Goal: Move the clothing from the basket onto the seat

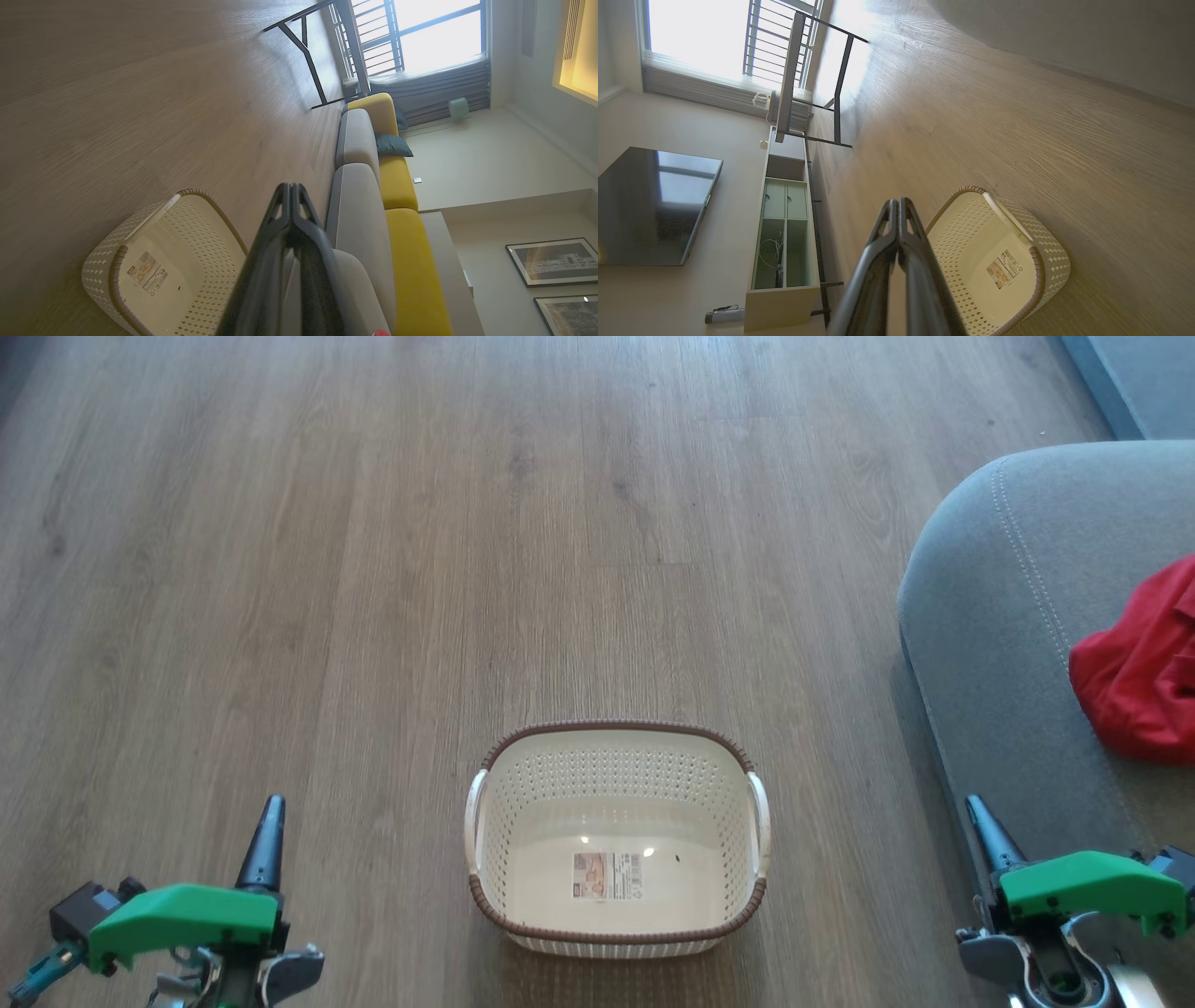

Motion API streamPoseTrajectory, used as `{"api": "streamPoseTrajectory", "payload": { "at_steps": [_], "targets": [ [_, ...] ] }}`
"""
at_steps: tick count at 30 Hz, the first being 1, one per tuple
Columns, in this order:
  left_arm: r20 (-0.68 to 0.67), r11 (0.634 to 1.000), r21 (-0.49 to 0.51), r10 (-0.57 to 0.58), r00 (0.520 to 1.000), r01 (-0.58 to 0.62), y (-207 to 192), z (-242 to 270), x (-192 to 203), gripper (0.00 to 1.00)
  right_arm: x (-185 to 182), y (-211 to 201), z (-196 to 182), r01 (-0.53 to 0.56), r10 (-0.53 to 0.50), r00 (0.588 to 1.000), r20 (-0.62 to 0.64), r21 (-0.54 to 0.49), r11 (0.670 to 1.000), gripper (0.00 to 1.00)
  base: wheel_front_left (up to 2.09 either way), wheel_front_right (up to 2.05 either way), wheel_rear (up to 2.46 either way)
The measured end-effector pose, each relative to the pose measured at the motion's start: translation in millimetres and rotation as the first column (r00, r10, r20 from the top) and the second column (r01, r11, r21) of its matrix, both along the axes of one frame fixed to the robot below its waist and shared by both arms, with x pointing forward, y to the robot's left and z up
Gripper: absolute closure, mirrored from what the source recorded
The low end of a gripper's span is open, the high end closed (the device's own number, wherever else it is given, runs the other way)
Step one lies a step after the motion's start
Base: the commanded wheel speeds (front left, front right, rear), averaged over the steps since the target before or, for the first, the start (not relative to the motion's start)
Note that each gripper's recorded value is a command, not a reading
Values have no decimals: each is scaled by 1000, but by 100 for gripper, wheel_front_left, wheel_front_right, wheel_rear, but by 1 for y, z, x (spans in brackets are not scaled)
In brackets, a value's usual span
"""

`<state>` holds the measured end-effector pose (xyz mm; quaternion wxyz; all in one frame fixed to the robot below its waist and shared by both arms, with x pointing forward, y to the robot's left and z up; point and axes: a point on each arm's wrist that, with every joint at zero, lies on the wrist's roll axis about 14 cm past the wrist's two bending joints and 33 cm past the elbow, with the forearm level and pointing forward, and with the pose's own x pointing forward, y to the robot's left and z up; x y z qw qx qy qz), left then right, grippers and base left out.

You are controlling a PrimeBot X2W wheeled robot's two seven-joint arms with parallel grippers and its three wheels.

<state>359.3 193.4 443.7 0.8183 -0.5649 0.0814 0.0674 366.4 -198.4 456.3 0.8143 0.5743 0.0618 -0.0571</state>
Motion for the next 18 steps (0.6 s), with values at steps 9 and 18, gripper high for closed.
{"api": "streamPoseTrajectory", "payload": {
  "at_steps": [9,18],
  "targets": [
    [19,995,-102,10,1000,-8,-1,6,3,100,4,-4,8,17,-20,999,25,94,995,100,0,0,0],
    [46,979,-204,18,999,-9,-3,15,8,100,5,-5,11,25,-32,999,34,188,982,100,0,0,0]
  ]
}}
